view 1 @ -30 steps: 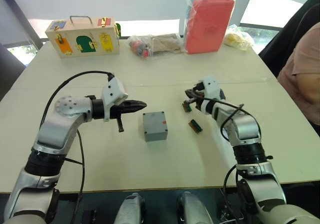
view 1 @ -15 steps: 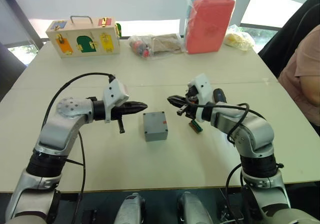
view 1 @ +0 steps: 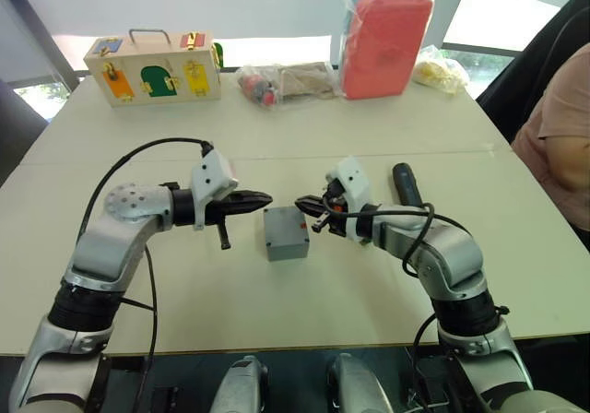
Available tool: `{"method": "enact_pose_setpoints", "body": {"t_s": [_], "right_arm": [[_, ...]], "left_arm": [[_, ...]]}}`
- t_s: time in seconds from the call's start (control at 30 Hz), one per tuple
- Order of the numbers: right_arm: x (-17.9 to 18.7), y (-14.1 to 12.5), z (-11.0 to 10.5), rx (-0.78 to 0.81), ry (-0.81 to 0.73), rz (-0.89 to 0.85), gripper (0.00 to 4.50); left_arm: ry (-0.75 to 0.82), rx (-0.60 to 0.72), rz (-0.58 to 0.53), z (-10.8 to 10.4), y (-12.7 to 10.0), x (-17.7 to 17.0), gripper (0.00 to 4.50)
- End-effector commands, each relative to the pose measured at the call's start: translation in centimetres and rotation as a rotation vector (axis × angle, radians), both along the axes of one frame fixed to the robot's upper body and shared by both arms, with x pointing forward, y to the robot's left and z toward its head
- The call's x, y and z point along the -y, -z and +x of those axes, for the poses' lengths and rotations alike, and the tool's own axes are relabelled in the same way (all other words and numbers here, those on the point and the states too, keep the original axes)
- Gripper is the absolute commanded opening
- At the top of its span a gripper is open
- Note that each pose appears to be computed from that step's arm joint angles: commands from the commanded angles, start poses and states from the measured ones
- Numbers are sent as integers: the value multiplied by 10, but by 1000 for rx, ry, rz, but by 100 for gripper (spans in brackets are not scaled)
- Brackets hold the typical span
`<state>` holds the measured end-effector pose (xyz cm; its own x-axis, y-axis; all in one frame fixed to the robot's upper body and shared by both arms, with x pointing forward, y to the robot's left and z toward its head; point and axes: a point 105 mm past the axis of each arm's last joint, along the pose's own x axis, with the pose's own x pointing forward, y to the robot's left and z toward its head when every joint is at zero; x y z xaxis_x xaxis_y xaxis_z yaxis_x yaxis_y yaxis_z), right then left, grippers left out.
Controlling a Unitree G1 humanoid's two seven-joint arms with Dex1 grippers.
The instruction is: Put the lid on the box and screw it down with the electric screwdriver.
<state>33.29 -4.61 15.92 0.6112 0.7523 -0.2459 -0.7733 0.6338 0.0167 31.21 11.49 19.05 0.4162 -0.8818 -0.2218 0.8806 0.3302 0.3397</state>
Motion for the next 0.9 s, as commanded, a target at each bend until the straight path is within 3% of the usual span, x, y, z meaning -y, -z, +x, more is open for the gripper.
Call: {"method": "enact_pose_setpoints", "body": {"t_s": [0.03,0.9], "right_arm": [[-6,-16,2,70,-21,10,8],[1,12,5,11,-7,-50,8]], "left_arm": [[6,45,0,-4,-8,1,0],[10,41,8,-5,-5,2,0]]}}
